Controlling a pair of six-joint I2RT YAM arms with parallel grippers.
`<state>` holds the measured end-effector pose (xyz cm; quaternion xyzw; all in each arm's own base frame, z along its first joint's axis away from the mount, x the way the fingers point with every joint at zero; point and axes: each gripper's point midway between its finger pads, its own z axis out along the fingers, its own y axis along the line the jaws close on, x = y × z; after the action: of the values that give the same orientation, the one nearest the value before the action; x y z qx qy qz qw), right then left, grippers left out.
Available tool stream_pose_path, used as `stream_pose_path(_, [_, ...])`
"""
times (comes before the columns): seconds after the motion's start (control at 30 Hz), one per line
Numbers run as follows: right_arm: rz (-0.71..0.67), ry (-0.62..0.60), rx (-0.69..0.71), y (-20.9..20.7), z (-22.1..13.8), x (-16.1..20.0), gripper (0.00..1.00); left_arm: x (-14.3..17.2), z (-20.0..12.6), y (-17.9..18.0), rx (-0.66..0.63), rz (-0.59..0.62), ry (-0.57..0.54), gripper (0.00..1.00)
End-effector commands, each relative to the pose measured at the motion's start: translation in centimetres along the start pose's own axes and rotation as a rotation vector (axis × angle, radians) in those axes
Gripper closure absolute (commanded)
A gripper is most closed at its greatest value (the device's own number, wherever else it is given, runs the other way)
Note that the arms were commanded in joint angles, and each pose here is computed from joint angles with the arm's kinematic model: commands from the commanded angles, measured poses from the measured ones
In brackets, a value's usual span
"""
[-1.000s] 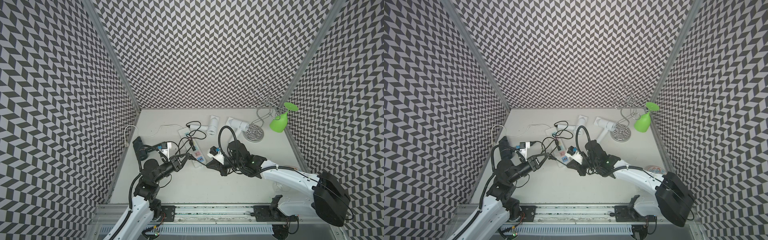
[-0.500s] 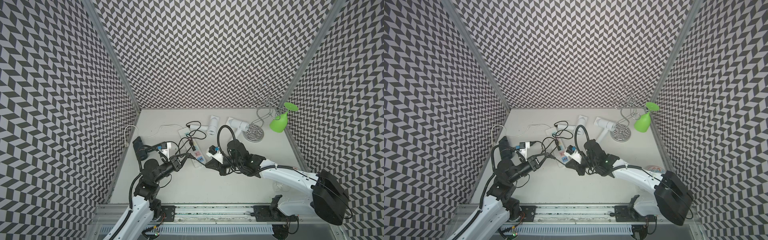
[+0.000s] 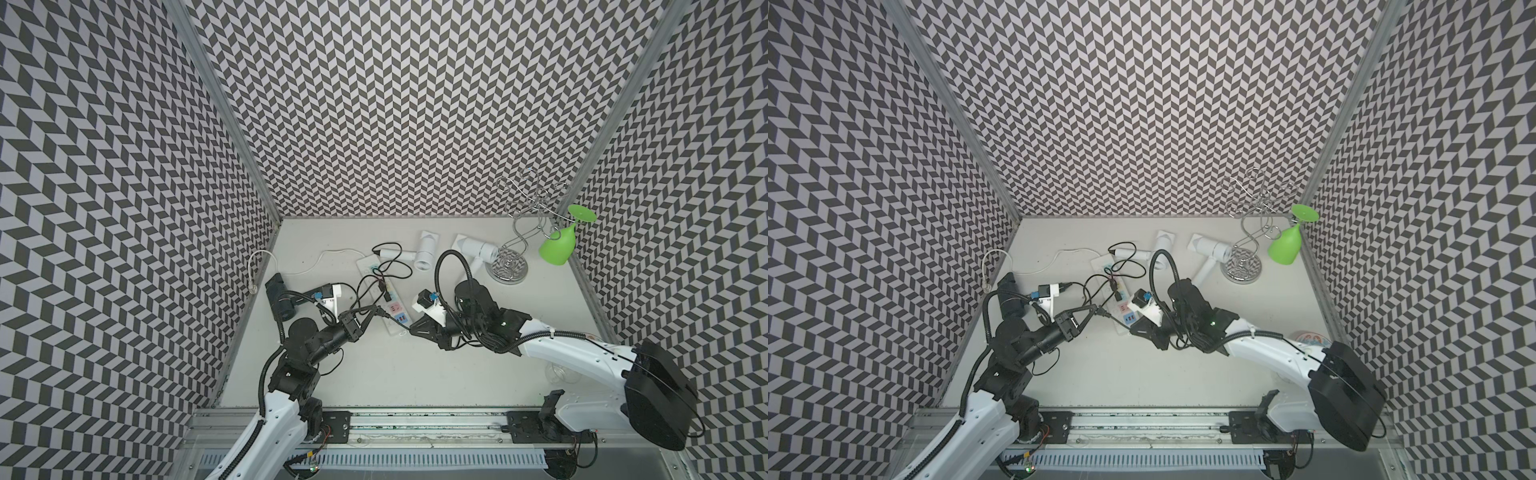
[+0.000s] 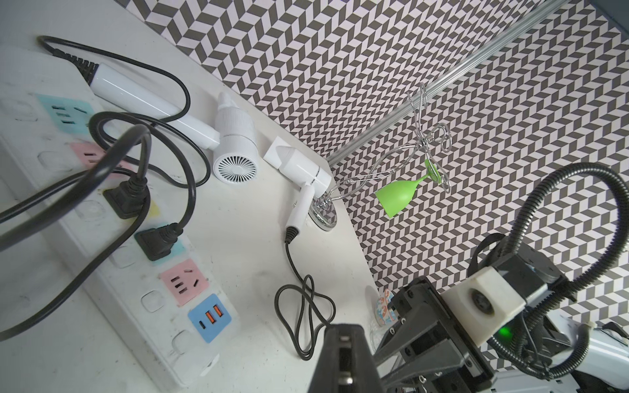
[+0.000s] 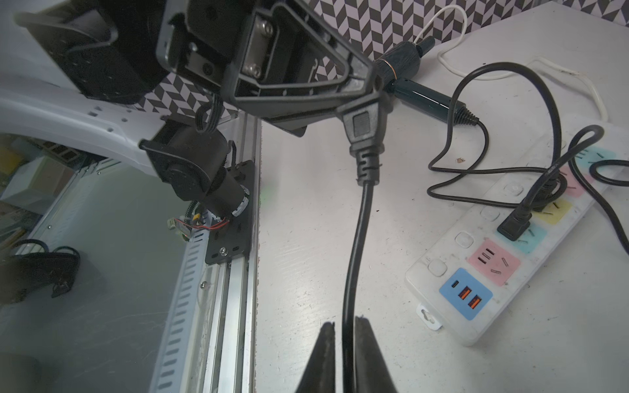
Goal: Charge the blow dryers
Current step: Pick up the plug from the center of the board.
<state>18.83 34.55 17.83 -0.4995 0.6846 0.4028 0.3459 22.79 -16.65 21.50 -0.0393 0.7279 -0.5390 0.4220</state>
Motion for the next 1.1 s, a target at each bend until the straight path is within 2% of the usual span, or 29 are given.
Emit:
stream_pose_path(0.0, [-0.013,-0.066,0.043,-0.6,-0.2,-1.5,0.73,-1.0,-0.1,-0.5,0.014,-0.003,-0.051,0.91])
stream_pose_path(0.13, [0.019,-0.093,0.103,-1.5,-0.4,-1.8,0.6,-1.6,-0.1,-0.6,0.013,-0.009,-0.077,0.92])
stream_pose_path(0.37, [0.107,-0.131,0.213,-3.0,-2.3,-2.4,0.49,-2.7,0.0,-0.5,-0.005,-0.024,-0.122,0.91])
stream_pose_path(0.43, [0.164,-0.155,0.282,-3.9,-3.3,-2.7,0.43,-3.0,0.1,-0.6,-0.002,-0.029,-0.131,0.91])
stream_pose_path(0.67, [0.25,-0.229,0.284,-2.9,-5.5,-3.4,0.32,-3.8,0.7,-0.6,0.013,-0.063,-0.16,0.91])
stream_pose_path(0.83, [0.343,-0.333,0.26,-1.9,-7.2,-4.0,0.0,-4.5,1.0,-0.8,0.033,-0.095,-0.19,0.91])
stream_pose_path(0.97, [0.49,-0.429,0.297,-2.6,-8.4,-3.9,0.01,-4.9,1.2,-0.8,0.059,-0.143,-0.214,0.91])
stream_pose_path(1.07, [0.537,-0.475,0.299,-2.8,-8.9,-3.7,0.01,-5.1,1.4,-1.0,0.08,-0.181,-0.23,0.9])
